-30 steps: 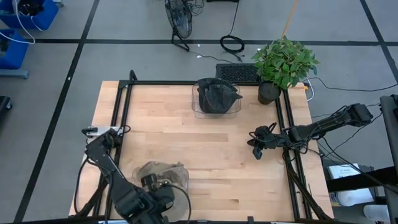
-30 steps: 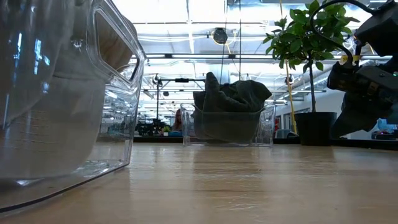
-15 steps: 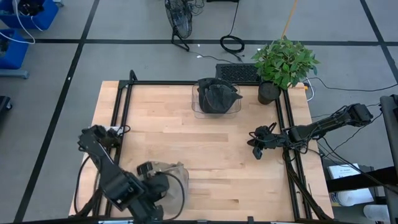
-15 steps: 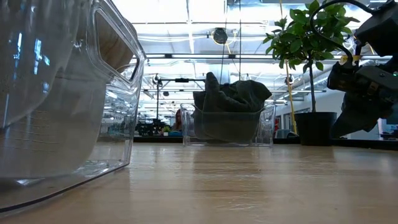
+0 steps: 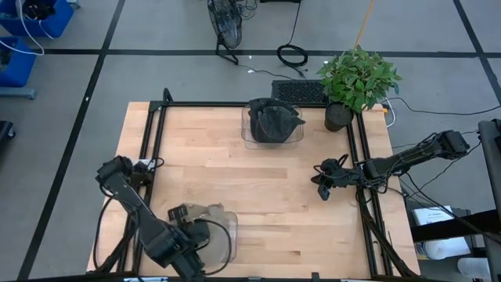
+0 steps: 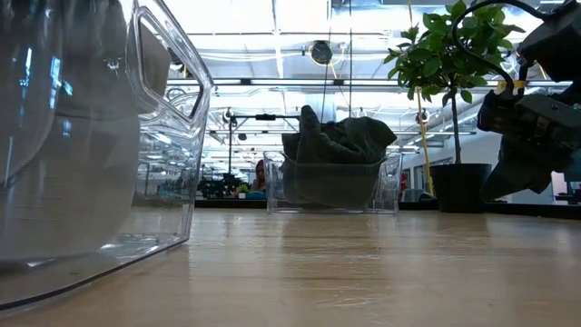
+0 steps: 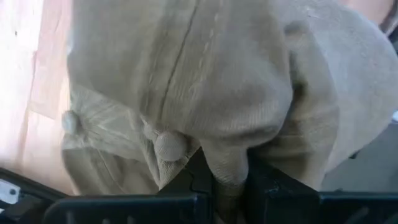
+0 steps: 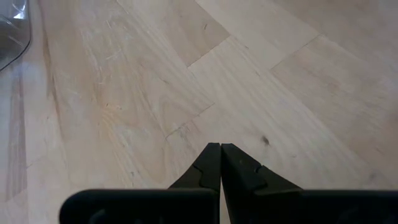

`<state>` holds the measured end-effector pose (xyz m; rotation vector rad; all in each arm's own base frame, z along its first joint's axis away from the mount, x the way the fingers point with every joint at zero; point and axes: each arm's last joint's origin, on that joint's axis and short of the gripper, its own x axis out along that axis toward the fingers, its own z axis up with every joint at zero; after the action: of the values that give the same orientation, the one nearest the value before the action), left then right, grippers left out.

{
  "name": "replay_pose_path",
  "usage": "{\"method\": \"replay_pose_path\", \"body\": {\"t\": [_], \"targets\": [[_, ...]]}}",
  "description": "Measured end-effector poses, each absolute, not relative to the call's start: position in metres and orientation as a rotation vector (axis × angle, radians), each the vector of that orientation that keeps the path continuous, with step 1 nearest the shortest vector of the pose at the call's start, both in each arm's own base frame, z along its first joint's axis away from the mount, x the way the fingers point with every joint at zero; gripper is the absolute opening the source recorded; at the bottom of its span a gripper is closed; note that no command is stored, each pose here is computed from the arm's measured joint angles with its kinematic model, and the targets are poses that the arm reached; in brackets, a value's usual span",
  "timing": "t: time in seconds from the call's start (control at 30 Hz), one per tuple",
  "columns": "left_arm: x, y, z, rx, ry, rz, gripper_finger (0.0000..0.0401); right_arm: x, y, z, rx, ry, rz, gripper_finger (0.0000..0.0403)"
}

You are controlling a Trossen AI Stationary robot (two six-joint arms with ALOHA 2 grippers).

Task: Pick & Place hat
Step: Put the brown cap into the bottom transparent bin

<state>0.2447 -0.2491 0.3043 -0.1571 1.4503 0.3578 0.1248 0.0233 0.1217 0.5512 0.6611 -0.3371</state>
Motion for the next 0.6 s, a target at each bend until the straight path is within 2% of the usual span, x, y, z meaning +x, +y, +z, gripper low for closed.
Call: {"method": "replay_pose_path", "body": {"t": [0.3,0.5,0.6], "targets": [[0.226,-0.231,0.342,-0.199,1.228,0.391,0.0041,0.126,0.024,0.123,0.597,0.643,-0.334,0.0000],[0.227,-0.231,0.341,-0.180,1.227,0.378,0.0041,0.141,0.035,0.147,0.642,0.433,-0.069,0.0000],[0.229,-0.231,0.339,-0.180,1.231,0.385,0.0041,0.148,0.042,0.166,0.603,0.341,-0.020,0.0000]]}}
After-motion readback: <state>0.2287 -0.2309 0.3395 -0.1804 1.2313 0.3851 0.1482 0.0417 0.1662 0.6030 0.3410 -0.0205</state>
